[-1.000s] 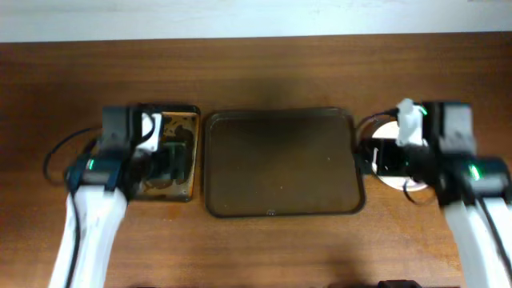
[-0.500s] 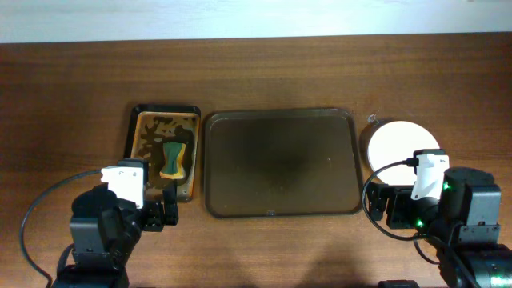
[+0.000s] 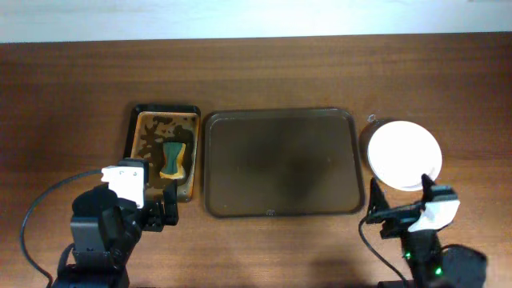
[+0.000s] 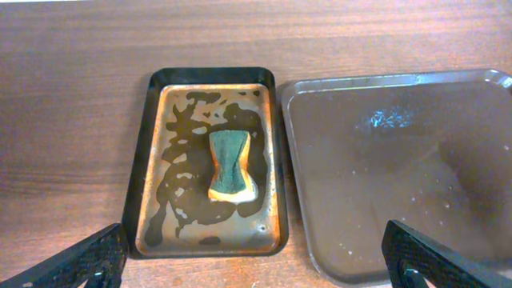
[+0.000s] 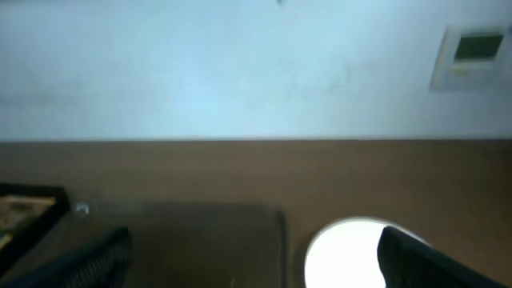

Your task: Clean dirty plates on tray and stack at the side

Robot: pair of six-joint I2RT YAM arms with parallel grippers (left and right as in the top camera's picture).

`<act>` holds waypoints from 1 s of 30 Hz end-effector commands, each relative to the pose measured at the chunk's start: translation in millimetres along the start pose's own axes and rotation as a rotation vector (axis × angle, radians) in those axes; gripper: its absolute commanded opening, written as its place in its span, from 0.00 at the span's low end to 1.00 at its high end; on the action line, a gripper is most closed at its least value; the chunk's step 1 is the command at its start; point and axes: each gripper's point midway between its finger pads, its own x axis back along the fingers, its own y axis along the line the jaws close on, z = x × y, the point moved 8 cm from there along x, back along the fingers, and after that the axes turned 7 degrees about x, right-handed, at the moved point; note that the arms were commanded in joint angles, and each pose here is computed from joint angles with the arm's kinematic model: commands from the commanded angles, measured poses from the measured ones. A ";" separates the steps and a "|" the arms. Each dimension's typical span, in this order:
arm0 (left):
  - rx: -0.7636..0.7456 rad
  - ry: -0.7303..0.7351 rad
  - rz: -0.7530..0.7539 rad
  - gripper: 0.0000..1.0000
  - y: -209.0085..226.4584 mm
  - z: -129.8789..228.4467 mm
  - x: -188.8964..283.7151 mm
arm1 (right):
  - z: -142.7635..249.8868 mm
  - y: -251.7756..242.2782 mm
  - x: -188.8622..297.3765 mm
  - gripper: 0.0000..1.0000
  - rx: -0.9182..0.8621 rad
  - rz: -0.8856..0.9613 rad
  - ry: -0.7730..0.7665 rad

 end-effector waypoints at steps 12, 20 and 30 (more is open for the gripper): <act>-0.011 0.003 -0.001 1.00 0.6 1.9 -0.7 | 99.8 3.7 -41.1 0.98 0.114 0.006 -0.015; -0.011 0.003 -0.001 1.00 0.6 1.9 -0.7 | 99.9 3.7 -41.1 0.98 0.114 0.006 -0.015; -0.011 0.003 -0.001 1.00 0.6 1.9 -0.7 | 99.9 3.7 -41.1 0.98 0.114 0.006 -0.015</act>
